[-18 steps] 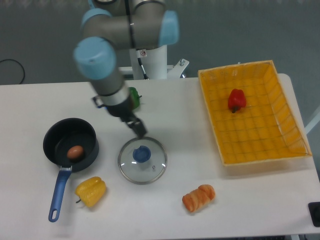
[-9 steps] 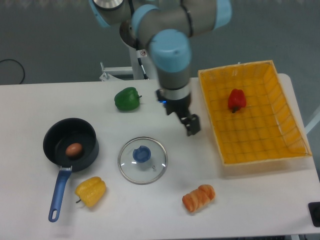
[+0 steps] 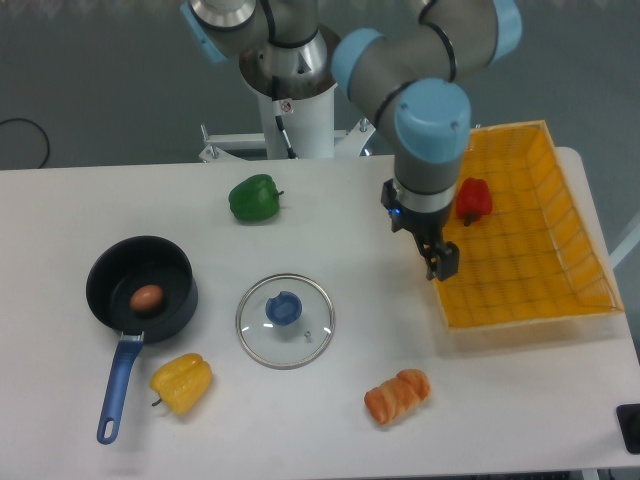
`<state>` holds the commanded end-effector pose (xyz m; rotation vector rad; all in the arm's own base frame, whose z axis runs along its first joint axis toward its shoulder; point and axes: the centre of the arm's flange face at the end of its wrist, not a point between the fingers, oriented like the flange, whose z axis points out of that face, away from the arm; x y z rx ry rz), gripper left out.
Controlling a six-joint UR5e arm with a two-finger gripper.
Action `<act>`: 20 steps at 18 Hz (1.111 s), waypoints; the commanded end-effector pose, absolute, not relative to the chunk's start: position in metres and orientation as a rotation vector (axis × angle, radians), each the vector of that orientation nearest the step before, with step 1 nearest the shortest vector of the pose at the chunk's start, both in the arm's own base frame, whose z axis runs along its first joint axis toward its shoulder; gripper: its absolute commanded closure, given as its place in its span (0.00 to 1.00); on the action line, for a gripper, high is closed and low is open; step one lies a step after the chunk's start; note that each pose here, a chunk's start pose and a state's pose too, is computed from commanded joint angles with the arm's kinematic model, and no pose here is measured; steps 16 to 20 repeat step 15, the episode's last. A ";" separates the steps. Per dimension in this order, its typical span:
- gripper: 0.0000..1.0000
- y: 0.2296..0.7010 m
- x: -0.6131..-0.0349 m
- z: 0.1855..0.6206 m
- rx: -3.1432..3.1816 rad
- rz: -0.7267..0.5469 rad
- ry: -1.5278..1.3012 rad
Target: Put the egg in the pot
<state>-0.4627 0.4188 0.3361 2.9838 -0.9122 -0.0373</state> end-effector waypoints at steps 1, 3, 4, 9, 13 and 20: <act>0.00 0.420 -0.466 0.330 2.970 -0.023 -0.950; 0.00 0.423 -0.467 0.328 2.944 -0.027 -1.047; 0.00 0.424 -0.469 0.326 2.941 -0.039 -1.057; 0.00 0.424 -0.469 0.320 2.941 -0.034 -1.057; 0.00 0.424 -0.469 0.320 2.941 -0.036 -1.057; 0.00 0.424 -0.469 0.319 2.941 -0.032 -1.057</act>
